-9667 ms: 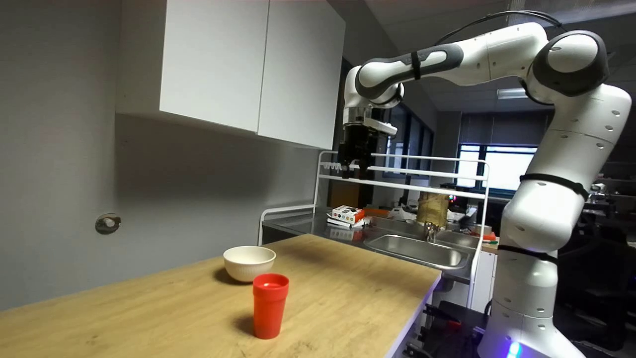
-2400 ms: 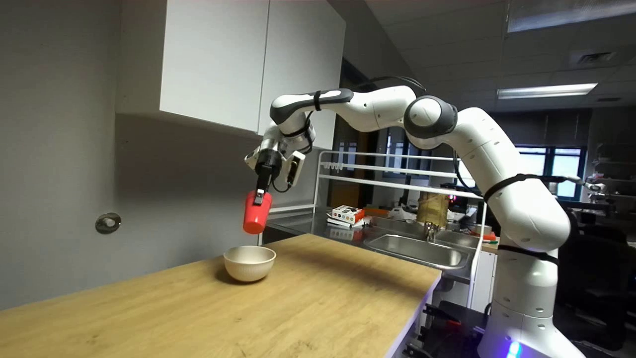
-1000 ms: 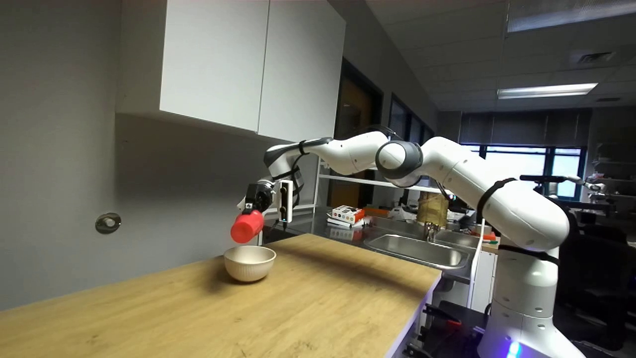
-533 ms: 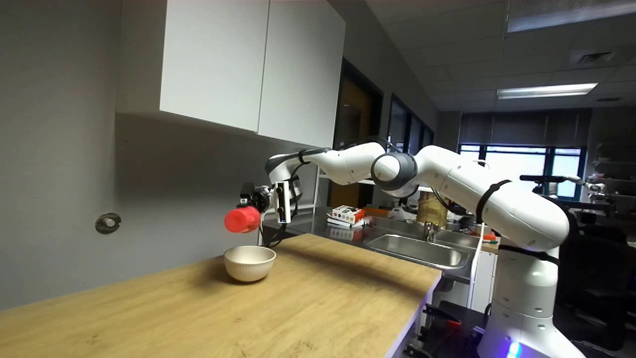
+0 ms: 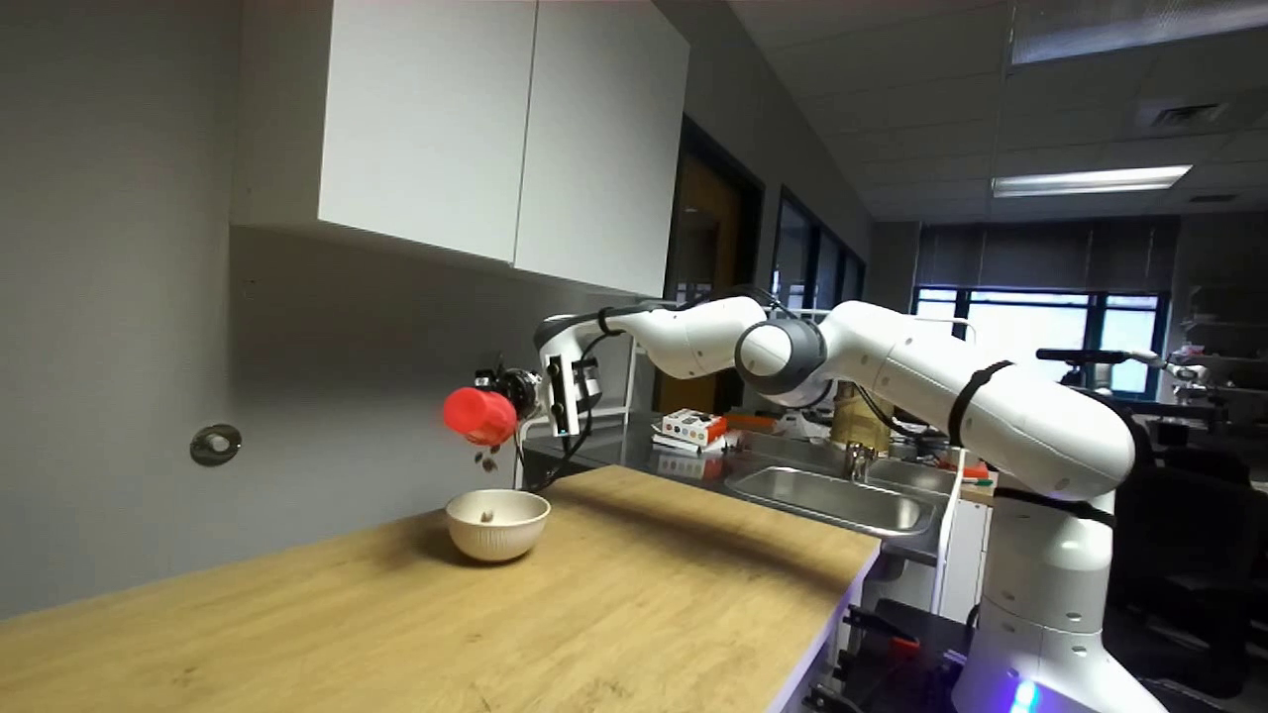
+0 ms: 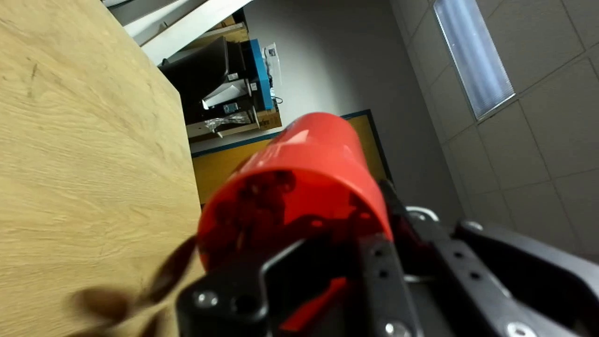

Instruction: Pour the contents of the cup into the bowl

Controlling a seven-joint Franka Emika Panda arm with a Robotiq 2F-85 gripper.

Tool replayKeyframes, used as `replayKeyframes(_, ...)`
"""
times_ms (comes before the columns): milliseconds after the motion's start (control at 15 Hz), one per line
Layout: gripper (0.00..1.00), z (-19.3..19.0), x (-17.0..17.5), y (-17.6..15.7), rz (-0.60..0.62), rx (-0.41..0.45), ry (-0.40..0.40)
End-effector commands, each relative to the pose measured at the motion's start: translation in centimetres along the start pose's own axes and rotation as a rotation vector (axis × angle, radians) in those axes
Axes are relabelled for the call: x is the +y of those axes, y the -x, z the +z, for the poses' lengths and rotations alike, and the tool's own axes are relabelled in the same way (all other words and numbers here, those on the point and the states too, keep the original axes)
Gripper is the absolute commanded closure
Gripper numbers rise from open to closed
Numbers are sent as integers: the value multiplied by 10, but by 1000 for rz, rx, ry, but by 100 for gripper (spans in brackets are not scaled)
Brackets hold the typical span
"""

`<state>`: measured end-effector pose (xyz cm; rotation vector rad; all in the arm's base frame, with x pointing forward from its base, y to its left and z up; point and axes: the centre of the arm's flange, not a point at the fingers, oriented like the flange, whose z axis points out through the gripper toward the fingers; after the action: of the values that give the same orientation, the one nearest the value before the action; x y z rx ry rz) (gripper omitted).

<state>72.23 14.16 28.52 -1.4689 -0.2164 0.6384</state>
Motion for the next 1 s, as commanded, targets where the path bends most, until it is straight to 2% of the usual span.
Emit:
replayKeyframes(0,98,-17,-14,-20,22,-12,-42)
replayKeyframes(933,98,-22,-17,-21,40,-18,-62)
